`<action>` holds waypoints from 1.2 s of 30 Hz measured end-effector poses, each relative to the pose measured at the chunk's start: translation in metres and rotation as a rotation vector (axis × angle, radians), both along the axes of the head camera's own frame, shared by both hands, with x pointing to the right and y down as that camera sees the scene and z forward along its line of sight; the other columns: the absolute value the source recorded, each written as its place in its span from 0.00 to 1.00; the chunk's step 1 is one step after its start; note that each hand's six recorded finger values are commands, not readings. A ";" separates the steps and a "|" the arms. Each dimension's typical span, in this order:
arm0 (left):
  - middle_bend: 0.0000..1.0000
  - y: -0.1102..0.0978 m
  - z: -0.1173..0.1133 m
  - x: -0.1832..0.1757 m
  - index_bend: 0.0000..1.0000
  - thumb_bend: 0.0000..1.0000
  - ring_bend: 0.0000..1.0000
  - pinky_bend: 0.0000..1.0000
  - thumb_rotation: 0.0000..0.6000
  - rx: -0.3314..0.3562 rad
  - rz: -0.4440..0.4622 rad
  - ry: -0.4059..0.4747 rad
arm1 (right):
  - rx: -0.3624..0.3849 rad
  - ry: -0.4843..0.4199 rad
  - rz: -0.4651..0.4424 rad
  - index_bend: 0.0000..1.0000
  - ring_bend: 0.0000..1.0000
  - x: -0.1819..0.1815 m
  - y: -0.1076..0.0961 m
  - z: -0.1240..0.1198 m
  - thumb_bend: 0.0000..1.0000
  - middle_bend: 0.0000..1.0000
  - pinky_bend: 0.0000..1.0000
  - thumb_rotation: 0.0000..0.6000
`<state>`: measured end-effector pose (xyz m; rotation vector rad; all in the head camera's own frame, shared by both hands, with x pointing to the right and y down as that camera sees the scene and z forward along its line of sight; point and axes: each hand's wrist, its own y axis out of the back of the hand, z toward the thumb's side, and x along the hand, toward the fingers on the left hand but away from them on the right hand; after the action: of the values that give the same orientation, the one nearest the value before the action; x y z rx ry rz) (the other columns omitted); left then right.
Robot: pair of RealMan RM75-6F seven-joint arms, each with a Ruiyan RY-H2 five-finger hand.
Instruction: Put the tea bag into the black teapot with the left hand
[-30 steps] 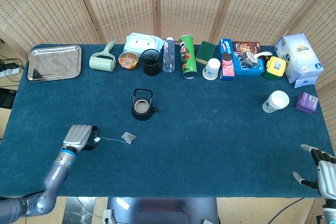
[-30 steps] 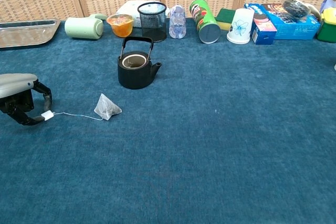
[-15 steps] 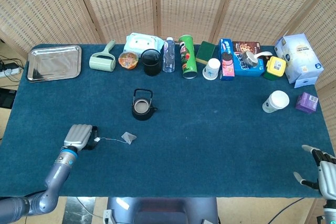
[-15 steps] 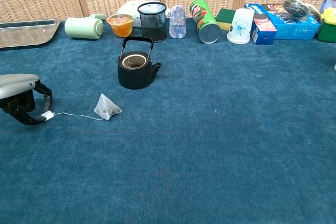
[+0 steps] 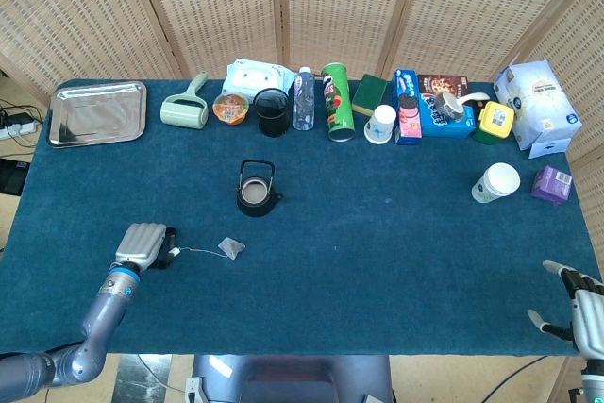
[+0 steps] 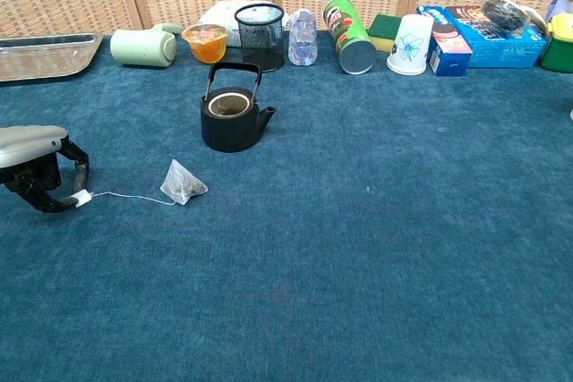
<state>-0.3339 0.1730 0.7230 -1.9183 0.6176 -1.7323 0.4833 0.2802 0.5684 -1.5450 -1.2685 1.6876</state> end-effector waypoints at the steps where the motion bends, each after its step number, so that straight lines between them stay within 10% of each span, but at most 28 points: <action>1: 1.00 0.000 0.000 0.000 0.53 0.42 1.00 0.94 1.00 0.000 0.000 0.000 | -0.001 0.000 0.000 0.22 0.27 0.000 0.000 0.000 0.24 0.29 0.23 1.00; 36: 1.00 -0.005 -0.005 0.009 0.61 0.48 1.00 0.94 1.00 0.011 0.004 0.023 | -0.012 0.000 0.020 0.22 0.27 0.004 0.006 0.001 0.24 0.30 0.23 1.00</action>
<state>-0.3245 0.1679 0.7179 -1.9324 0.6304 -1.7035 0.4871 0.2865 0.5695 -1.5443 -1.2802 1.7107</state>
